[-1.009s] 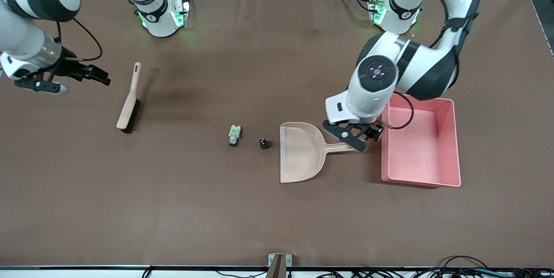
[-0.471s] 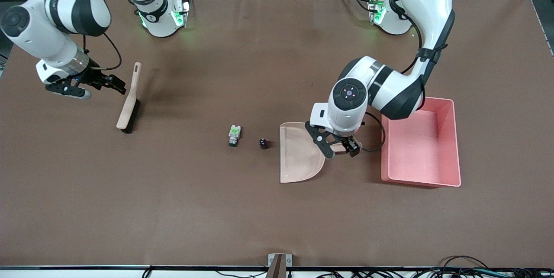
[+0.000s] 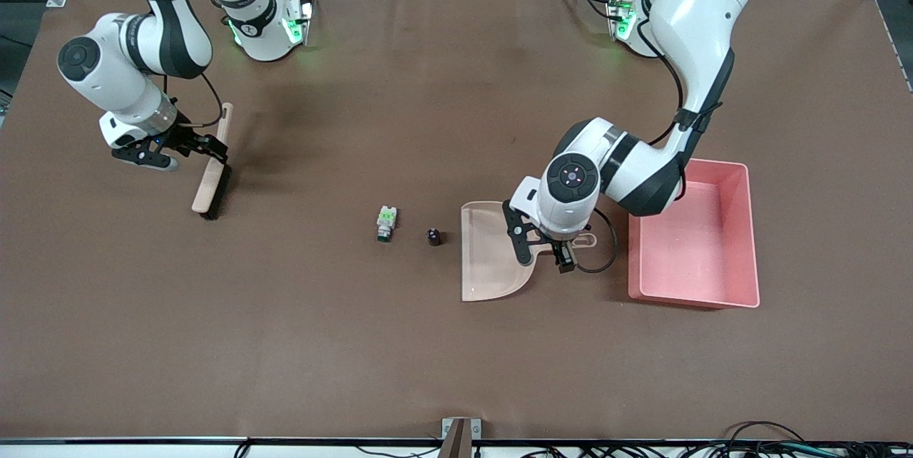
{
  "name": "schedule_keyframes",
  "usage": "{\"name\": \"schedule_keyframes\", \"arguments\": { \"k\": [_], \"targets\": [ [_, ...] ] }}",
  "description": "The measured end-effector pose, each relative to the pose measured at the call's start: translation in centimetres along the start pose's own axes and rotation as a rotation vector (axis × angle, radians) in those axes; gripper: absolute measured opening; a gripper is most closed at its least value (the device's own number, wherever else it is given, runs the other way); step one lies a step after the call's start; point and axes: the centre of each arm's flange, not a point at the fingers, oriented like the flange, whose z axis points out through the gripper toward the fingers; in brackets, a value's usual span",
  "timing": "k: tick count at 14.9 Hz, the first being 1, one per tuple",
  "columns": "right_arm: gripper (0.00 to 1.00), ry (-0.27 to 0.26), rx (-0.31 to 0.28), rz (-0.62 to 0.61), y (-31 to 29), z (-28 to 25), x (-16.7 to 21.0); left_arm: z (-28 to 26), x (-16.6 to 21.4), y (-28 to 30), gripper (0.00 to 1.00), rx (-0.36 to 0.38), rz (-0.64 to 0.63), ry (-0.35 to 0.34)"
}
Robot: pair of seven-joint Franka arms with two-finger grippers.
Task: Clean e-waste and dump in bin
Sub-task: 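Grasp the dustpan handle with the left gripper while the right gripper grasps the brush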
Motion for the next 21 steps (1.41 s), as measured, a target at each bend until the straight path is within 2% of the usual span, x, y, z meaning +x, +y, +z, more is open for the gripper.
{"name": "schedule_keyframes", "arguments": {
  "k": [4,7,12,16,17,21],
  "targets": [
    [1.00,0.026,0.000,0.000,1.8,3.0,0.6,1.7,0.1,0.1,0.89,0.015,0.057,-0.035],
    [0.99,0.012,-0.001,0.000,3.1,4.6,0.5,3.0,0.3,0.2,0.84,0.021,0.075,-0.045],
    [0.96,-0.006,0.000,-0.021,2.2,5.3,0.3,3.4,0.7,0.5,0.83,0.020,0.089,-0.046],
    [0.57,-0.012,0.000,-0.037,1.5,5.5,0.2,3.5,0.7,0.5,0.75,0.017,0.163,-0.048],
    [0.57,-0.015,0.000,-0.037,1.5,5.7,0.1,3.5,0.7,0.5,0.71,0.017,0.176,-0.048],
    [0.53,-0.022,0.000,-0.037,1.5,6.1,0.1,3.7,0.8,0.6,0.67,0.013,0.190,-0.049]
  ]
}}
